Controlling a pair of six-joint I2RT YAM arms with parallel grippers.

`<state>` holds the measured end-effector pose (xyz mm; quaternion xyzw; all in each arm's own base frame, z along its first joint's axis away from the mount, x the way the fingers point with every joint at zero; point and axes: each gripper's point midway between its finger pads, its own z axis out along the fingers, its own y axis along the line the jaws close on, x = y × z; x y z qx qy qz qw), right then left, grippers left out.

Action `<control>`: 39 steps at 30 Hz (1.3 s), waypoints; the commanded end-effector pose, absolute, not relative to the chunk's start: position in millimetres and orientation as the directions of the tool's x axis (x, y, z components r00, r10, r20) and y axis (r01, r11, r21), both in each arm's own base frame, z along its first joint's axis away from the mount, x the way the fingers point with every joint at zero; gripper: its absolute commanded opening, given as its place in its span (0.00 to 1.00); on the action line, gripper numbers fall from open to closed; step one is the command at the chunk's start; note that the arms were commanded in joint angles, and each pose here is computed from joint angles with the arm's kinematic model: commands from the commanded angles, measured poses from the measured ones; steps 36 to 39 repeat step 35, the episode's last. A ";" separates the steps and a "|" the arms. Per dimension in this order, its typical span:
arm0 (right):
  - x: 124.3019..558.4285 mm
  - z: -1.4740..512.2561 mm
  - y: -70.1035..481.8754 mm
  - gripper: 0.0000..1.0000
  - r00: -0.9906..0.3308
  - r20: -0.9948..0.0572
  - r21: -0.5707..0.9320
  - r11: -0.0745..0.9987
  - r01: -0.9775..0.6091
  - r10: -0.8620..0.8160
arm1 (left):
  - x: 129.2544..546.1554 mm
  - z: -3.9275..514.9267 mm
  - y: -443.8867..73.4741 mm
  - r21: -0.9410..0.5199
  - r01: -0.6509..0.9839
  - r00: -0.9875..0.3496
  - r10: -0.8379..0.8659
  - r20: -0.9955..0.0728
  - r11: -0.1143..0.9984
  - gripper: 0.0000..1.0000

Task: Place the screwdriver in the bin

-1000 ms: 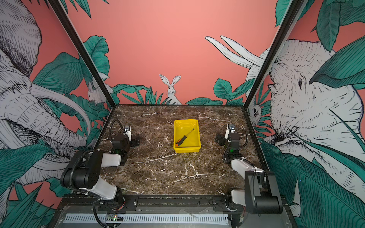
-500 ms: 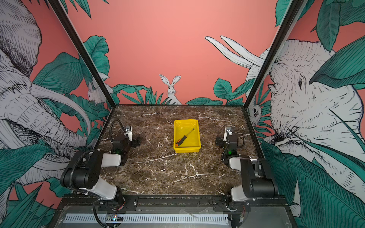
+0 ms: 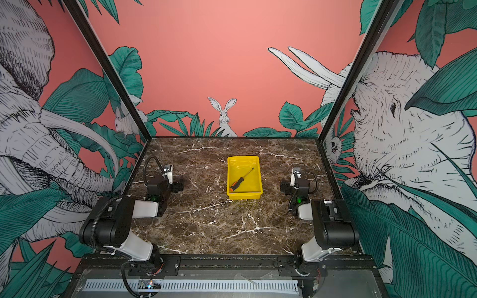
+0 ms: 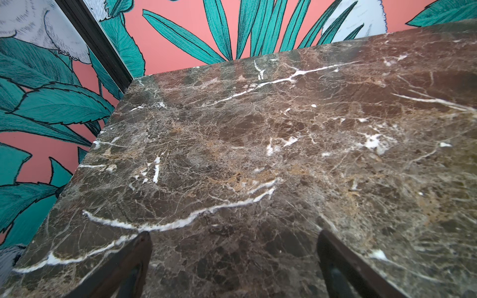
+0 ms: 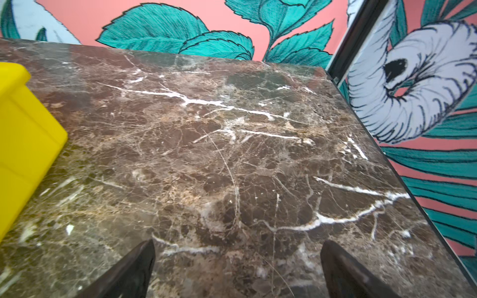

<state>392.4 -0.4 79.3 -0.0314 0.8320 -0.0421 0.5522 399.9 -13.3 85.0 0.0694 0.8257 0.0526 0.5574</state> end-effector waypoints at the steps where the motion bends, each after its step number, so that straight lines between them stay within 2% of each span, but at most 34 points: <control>1: 393.9 96.1 14.1 0.99 -0.300 -0.944 -0.116 0.989 -0.087 -0.137 | 402.5 94.8 -13.1 0.160 0.054 -0.343 0.169 -0.924 0.986 1.00; 9: 398.1 94.3 0.8 0.99 -0.334 -0.936 -0.110 0.994 -0.006 -0.105 | 402.5 94.8 -12.7 0.161 0.054 -0.343 0.170 -0.924 0.986 1.00; 39: 398.1 93.9 0.2 0.99 -0.337 -0.936 -0.111 0.994 -0.003 -0.105 | 403.4 94.4 -12.2 0.144 0.065 -0.347 0.158 -0.925 0.987 1.00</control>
